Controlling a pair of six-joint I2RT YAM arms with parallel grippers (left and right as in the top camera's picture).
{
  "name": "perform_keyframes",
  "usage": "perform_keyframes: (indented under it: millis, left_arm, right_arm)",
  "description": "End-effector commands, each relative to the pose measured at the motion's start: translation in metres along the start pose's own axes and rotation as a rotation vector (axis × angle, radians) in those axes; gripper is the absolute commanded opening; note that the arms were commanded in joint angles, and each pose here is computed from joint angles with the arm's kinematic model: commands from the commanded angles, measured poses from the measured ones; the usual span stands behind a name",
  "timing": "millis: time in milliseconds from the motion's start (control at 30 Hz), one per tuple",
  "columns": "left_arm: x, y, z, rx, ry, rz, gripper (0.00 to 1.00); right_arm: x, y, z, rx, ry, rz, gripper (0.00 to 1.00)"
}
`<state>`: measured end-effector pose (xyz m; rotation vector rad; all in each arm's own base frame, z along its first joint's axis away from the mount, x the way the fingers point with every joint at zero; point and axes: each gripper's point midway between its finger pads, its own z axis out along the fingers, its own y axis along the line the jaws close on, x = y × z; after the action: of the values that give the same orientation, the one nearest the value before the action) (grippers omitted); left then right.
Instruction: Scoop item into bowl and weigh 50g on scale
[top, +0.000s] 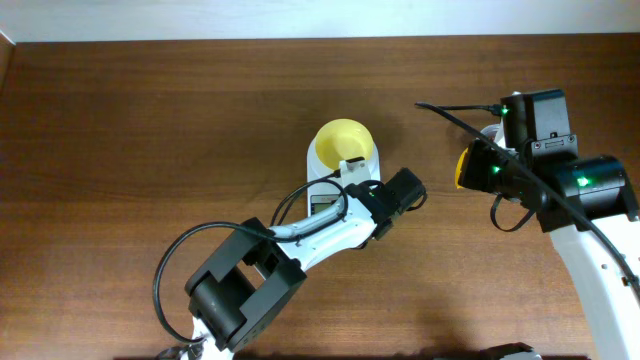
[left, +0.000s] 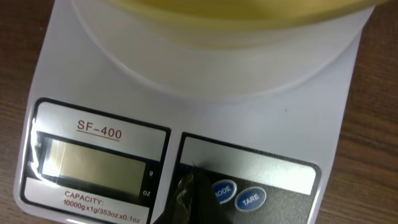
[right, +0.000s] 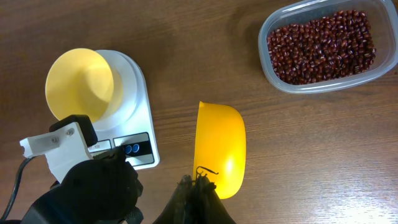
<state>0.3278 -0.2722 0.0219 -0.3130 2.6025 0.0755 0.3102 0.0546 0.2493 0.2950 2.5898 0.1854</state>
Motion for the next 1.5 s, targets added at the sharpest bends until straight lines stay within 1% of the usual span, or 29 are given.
perform_keyframes:
  millis: [0,367,833,1367,1467]
  left_arm:
    - [0.002,0.006,0.007,-0.034,-0.019,0.001,0.00]
    - [-0.002,0.006,0.007,-0.041,-0.044,-0.002,0.00]
    - [0.006,0.009,0.016,-0.062,-0.024,0.013,0.00]
    - [0.017,0.006,0.020,-0.046,0.025,0.023,0.00]
    - [0.021,0.003,0.018,-0.040,0.027,0.046,0.00]
  right_arm:
    - [-0.006,0.000,-0.009,0.002,-0.031,-0.012,0.04]
    - [-0.004,0.000,-0.009,0.005,-0.023,-0.012,0.04]
    - [-0.004,0.000,-0.009,0.005,-0.023,-0.012,0.04]
    - [-0.003,0.000,-0.009,0.003,-0.020,-0.009,0.04]
    - [-0.003,0.000,-0.009,0.003,-0.020,-0.009,0.04]
